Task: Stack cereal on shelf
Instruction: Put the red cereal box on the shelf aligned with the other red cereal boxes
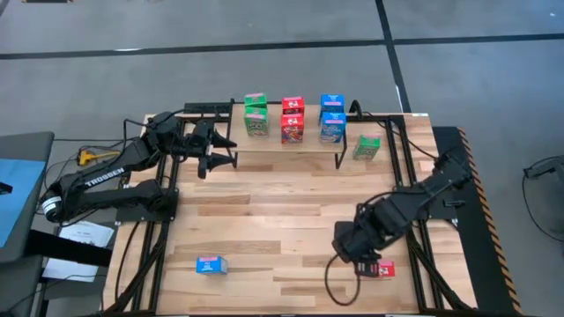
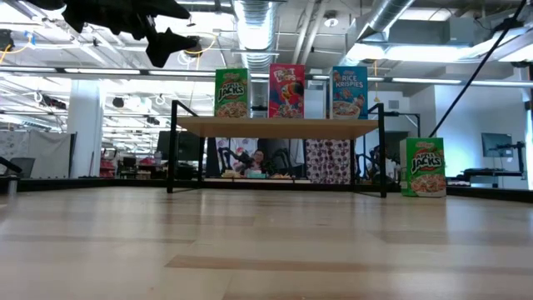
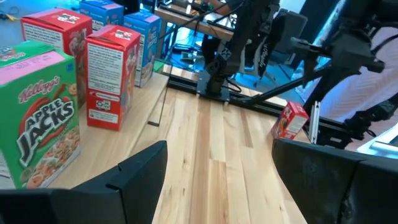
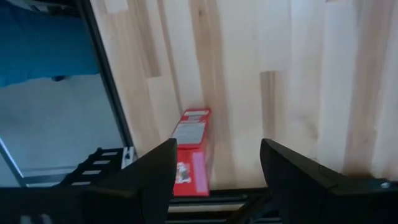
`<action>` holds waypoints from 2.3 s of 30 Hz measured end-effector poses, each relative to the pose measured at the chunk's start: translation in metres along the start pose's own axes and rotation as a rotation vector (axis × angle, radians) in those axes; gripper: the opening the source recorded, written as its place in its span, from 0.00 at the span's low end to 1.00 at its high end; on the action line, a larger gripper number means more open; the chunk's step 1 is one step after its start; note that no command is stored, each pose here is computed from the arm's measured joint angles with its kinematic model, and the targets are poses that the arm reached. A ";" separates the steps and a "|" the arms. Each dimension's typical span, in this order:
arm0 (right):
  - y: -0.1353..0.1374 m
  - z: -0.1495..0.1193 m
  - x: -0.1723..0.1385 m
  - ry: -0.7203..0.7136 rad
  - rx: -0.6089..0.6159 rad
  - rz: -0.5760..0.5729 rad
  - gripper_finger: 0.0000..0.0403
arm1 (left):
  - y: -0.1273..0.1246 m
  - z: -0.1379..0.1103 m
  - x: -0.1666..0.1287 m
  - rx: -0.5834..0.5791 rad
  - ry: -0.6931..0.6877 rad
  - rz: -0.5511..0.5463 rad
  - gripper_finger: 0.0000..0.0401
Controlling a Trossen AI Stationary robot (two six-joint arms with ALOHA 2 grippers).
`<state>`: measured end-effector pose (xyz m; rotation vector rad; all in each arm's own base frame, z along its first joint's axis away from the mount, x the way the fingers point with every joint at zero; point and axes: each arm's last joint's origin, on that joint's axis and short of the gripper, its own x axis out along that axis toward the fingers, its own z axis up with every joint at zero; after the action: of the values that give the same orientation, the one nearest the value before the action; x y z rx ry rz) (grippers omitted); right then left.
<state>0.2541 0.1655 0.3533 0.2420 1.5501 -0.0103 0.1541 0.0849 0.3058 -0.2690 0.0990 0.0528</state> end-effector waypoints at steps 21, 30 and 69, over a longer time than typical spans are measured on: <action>0.040 -0.045 0.006 0.028 -0.077 -0.004 0.63 | 0.000 0.000 0.000 -0.025 -0.003 0.012 0.70; 0.059 -0.061 0.019 0.036 -0.016 -0.052 0.63 | -0.001 0.000 0.001 -0.041 -0.004 0.002 0.70; 0.066 -0.063 0.105 0.362 -0.057 -0.203 0.63 | -0.007 -0.001 0.004 -0.045 0.003 -0.014 0.70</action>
<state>0.2050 0.2551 0.2595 0.0401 1.9271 -0.0853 0.1584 0.0779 0.3062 -0.3151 0.0987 0.0405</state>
